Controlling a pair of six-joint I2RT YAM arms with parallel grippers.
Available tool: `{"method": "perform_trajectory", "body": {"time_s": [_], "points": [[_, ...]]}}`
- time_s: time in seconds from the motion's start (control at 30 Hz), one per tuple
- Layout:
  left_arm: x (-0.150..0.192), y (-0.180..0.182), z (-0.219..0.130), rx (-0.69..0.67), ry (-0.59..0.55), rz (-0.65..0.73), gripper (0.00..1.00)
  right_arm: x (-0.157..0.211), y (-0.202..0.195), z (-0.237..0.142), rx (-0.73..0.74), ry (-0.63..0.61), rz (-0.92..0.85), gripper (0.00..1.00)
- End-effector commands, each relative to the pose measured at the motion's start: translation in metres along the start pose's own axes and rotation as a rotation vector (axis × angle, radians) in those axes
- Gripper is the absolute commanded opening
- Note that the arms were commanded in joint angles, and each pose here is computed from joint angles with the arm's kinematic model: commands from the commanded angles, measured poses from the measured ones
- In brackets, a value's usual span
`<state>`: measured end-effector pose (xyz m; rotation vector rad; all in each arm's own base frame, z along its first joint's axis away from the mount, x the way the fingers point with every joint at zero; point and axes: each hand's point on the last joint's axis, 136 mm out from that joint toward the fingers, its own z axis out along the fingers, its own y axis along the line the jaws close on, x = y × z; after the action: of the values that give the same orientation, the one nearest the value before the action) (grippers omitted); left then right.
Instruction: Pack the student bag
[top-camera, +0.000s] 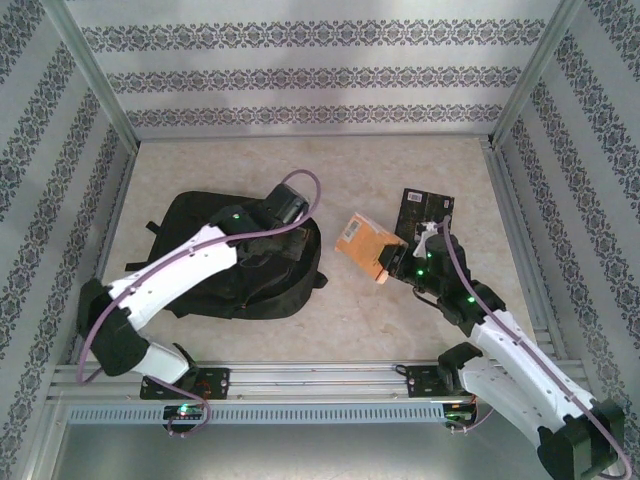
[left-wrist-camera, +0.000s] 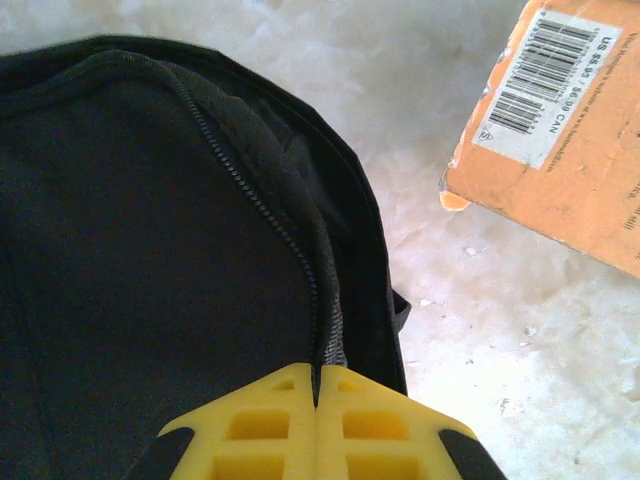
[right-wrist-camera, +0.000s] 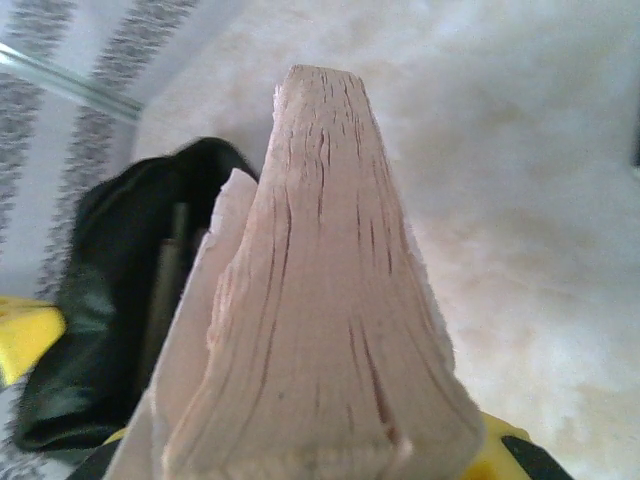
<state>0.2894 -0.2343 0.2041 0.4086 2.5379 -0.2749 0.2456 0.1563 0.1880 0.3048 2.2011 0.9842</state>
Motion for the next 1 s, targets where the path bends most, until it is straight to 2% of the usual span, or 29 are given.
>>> {"method": "perform_trajectory", "body": {"time_s": [0.0,0.2,0.4,0.5,0.53,0.6,0.7,0.83,0.97], "points": [[-0.001,0.009,-0.022,0.019,-0.049,-0.054,0.00,-0.016,0.054,-0.019,-0.194,-0.015,-0.094,0.00],[0.002,0.024,-0.040,0.032,-0.112,-0.125,0.00,0.001,0.092,-0.008,-0.345,0.172,-0.017,0.00],[0.014,0.032,-0.025,0.079,-0.086,-0.207,0.00,0.031,0.118,0.020,-0.377,0.358,0.018,0.00],[0.018,0.030,-0.016,0.120,-0.066,-0.245,0.00,0.035,0.141,0.026,-0.455,0.382,0.025,0.00],[0.019,0.028,-0.016,0.139,-0.060,-0.254,0.03,0.035,0.146,0.026,-0.464,0.379,0.019,0.00],[0.017,0.025,-0.015,0.166,-0.064,-0.267,0.30,0.032,0.157,0.025,-0.486,0.360,-0.007,0.00],[0.014,0.025,-0.019,0.173,-0.068,-0.263,0.50,0.032,0.166,0.022,-0.511,0.358,-0.025,0.00],[0.013,0.029,-0.020,0.154,-0.061,-0.254,0.59,0.037,0.169,0.023,-0.519,0.376,-0.031,0.00],[0.017,0.031,-0.013,0.135,-0.023,-0.241,0.61,0.040,0.169,0.024,-0.519,0.381,-0.031,0.00]]}}
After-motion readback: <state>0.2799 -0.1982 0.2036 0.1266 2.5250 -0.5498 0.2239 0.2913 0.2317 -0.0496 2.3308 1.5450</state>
